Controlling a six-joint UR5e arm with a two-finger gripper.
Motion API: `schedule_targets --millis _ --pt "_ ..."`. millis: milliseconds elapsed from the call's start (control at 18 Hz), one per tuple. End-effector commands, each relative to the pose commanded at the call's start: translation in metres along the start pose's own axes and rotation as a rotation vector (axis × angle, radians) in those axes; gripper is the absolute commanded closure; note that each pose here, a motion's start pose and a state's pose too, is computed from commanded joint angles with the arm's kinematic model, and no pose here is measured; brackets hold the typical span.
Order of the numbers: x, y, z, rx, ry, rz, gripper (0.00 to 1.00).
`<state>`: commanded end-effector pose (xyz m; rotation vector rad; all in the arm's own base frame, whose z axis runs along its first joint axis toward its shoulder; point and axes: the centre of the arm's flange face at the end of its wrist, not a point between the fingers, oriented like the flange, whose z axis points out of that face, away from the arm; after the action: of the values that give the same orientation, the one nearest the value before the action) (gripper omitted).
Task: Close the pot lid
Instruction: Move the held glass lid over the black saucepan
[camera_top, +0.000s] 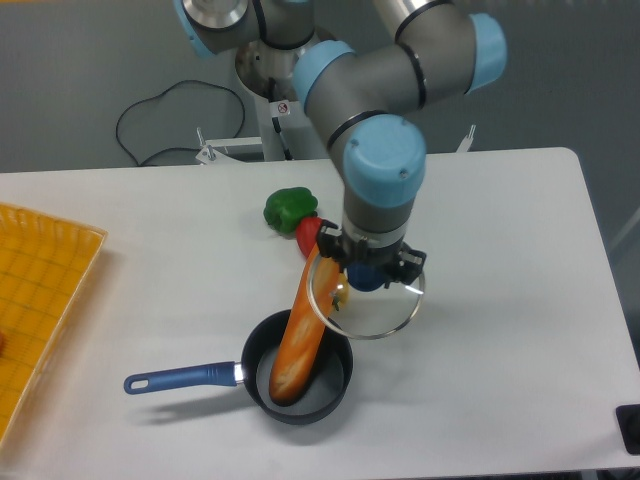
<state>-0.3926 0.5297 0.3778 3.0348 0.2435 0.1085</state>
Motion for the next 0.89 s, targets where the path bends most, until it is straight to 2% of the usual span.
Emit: schedule_targets --millis 500,889 --pt "0.012 -0.015 0.017 -0.095 0.068 0.004 0.52" --pt "0.009 -0.029 0.016 -0.091 0.065 -0.015 0.52"
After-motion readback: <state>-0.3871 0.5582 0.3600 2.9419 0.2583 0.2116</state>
